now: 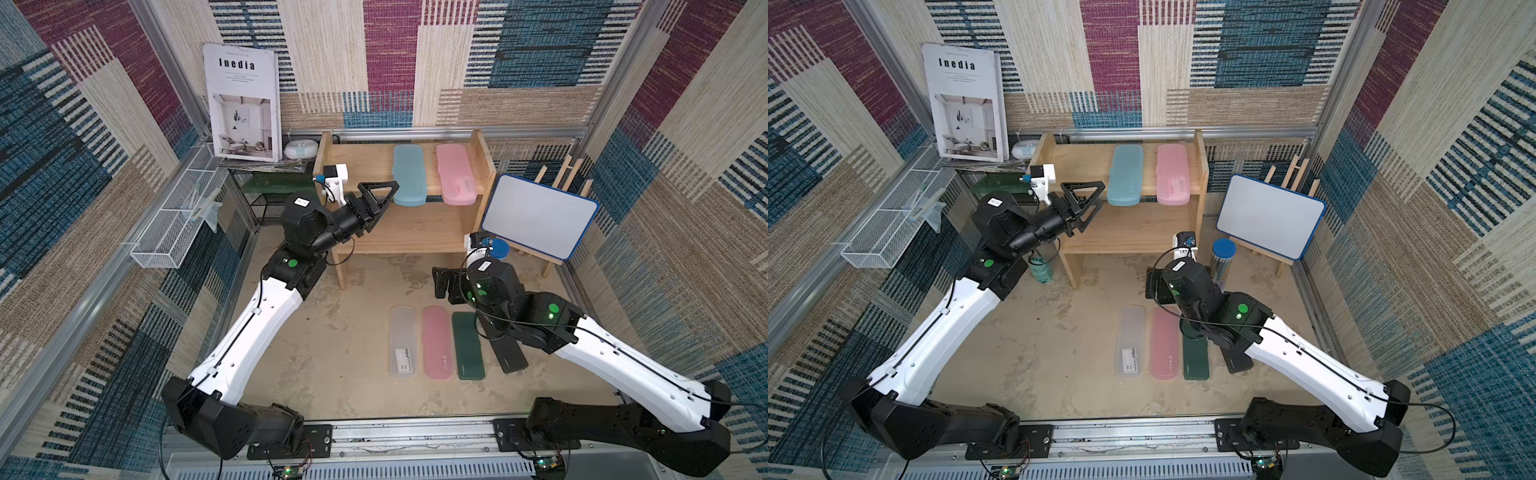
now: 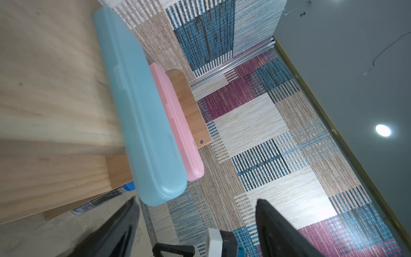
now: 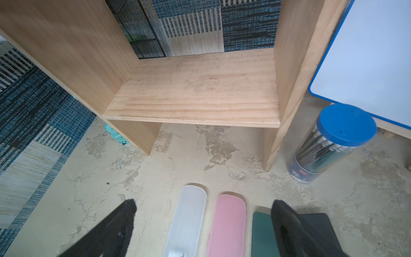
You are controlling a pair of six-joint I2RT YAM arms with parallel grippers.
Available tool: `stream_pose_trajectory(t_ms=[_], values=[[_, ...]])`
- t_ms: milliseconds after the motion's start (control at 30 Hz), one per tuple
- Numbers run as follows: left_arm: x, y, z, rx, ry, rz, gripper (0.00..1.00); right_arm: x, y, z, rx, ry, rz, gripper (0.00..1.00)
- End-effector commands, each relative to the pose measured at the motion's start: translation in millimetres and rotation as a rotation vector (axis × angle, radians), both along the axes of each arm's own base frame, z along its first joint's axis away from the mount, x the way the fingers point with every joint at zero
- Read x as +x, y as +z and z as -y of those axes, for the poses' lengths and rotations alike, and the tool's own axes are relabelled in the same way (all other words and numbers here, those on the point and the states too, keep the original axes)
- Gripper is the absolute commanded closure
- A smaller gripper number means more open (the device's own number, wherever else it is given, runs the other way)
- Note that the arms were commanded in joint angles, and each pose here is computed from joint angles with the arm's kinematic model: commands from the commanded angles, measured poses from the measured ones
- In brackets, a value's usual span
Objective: Remove the pencil cases from the shelf
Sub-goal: Pick up the pencil case from the shelf.
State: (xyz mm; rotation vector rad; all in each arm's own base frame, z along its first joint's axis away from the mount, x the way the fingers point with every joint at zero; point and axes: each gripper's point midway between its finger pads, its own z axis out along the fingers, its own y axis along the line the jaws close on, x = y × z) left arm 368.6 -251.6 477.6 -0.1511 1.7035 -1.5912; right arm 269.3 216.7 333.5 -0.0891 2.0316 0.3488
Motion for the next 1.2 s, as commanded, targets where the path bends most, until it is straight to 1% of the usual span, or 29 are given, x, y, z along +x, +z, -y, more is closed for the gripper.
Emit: stream_pose_trajectory(t_ms=[0,167,300,433,533,633,767,900,1000,1067,1167], values=[[6.1,-8.0,8.9,-0.013,-0.033,-0.049,0.14,-1.2,3.4,10.3,0.010,-0.032,0.006,0.01],[21.1,-17.1,13.4,-0.016,-0.014,-0.074,0.14,-4.5,6.0,22.1,0.012,-0.050,0.014,0.01],[30.5,-20.9,20.8,-0.034,-0.025,-0.097,0.20,-5.3,6.0,27.5,0.008,-0.057,0.018,0.01],[35.9,-27.4,27.7,-0.028,-0.026,-0.123,0.32,-6.5,5.4,32.7,0.002,-0.065,0.013,0.01],[39.6,-32.4,29.4,-0.026,-0.018,-0.139,0.44,-7.4,6.1,36.5,0.002,-0.070,0.016,0.01],[39.5,-33.4,30.3,-0.029,-0.011,-0.142,0.53,-8.5,6.8,39.2,0.004,-0.070,0.019,0.01],[38.6,-33.1,30.3,-0.023,0.002,-0.136,0.61,-9.3,6.1,40.6,0.000,-0.068,0.018,0.01],[37.3,-36.8,25.6,-0.013,0.030,-0.135,0.72,-9.8,5.9,41.1,-0.007,-0.064,0.016,0.01],[34.4,-40.7,20.2,0.001,0.055,-0.120,0.82,-10.6,9.0,41.1,-0.003,-0.057,0.022,0.01],[30.1,-40.8,16.7,0.017,0.064,-0.097,0.85,-10.7,11.3,40.3,0.000,-0.052,0.026,0.01],[18.8,-41.8,4.8,0.078,0.104,-0.042,0.86,-11.5,19.9,31.6,0.017,-0.007,0.033,0.01]])
